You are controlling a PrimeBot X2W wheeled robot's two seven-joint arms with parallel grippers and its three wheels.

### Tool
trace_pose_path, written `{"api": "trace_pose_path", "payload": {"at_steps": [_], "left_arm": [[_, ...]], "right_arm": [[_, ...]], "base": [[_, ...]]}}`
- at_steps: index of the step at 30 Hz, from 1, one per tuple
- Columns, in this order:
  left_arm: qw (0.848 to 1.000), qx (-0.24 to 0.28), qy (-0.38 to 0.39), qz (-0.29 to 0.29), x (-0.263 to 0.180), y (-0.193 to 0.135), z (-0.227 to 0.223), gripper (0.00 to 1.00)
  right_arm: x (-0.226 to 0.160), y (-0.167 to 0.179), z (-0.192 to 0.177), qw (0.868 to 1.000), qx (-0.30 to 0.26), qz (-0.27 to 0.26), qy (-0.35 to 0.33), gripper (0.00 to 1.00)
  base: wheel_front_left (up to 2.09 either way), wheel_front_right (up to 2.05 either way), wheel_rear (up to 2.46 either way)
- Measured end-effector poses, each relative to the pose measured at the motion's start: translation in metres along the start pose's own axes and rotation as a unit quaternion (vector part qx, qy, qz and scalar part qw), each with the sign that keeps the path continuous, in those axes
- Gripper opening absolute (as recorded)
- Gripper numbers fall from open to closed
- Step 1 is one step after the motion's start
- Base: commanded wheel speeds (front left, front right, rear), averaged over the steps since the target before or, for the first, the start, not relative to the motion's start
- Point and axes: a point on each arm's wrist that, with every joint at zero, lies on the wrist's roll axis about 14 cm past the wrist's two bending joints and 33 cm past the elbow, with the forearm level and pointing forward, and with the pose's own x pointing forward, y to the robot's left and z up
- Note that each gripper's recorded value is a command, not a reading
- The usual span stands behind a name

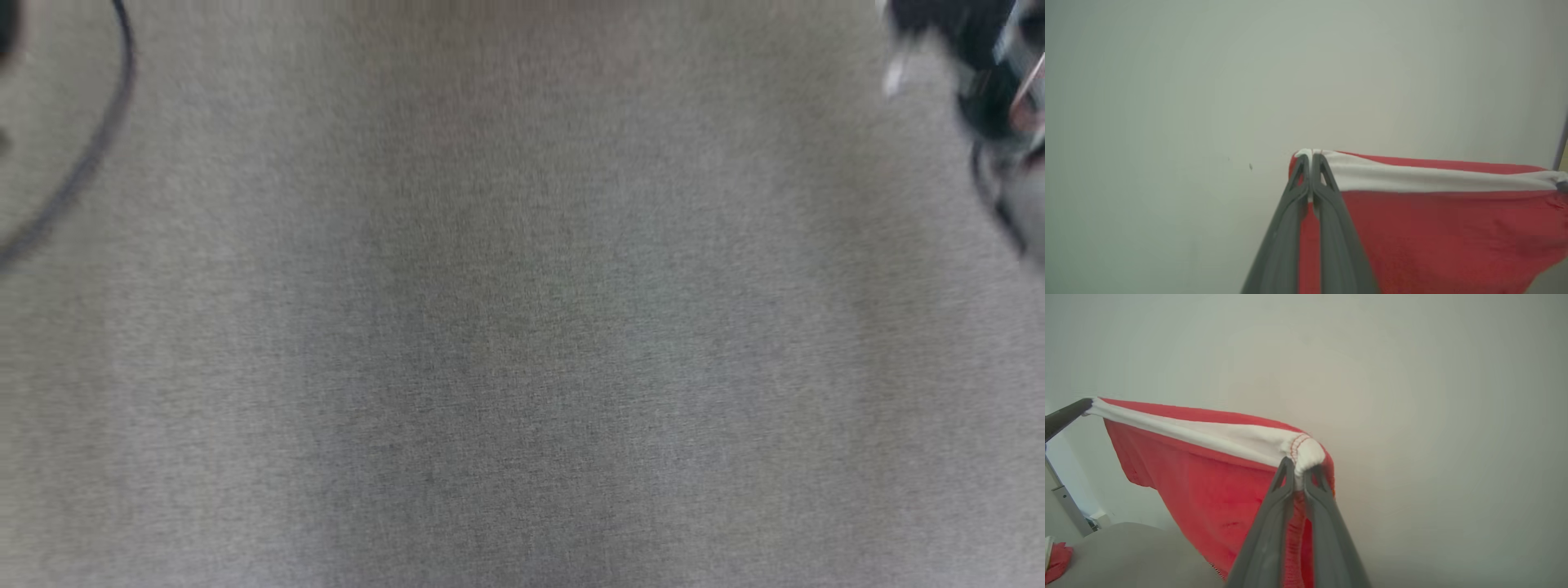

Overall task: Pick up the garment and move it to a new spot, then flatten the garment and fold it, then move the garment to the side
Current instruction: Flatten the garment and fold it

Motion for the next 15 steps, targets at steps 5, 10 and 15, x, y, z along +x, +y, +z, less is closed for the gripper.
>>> {"api": "trace_pose_path", "payload": {"at_steps": [5,10,15], "left_arm": [[0.999,-0.043,-0.023,0.013,-0.046,-0.019,0.009,0.0],[0.997,-0.072,-0.001,0.039,-0.108,-0.04,-0.008,0.0],[0.99,-0.11,0.048,0.073,-0.173,-0.062,-0.034,0.0]], "right_arm": [[-0.049,0.016,-0.016,0.999,0.029,0.002,0.019,0.0],[-0.105,0.033,-0.044,0.997,0.058,-0.005,0.055,0.0],[-0.153,0.052,-0.061,0.992,0.1,-0.017,0.08,0.0]], "base": [[0.0,0.0,0.0],[0.0,0.0,0.0],[0.0,0.0,0.0]]}}
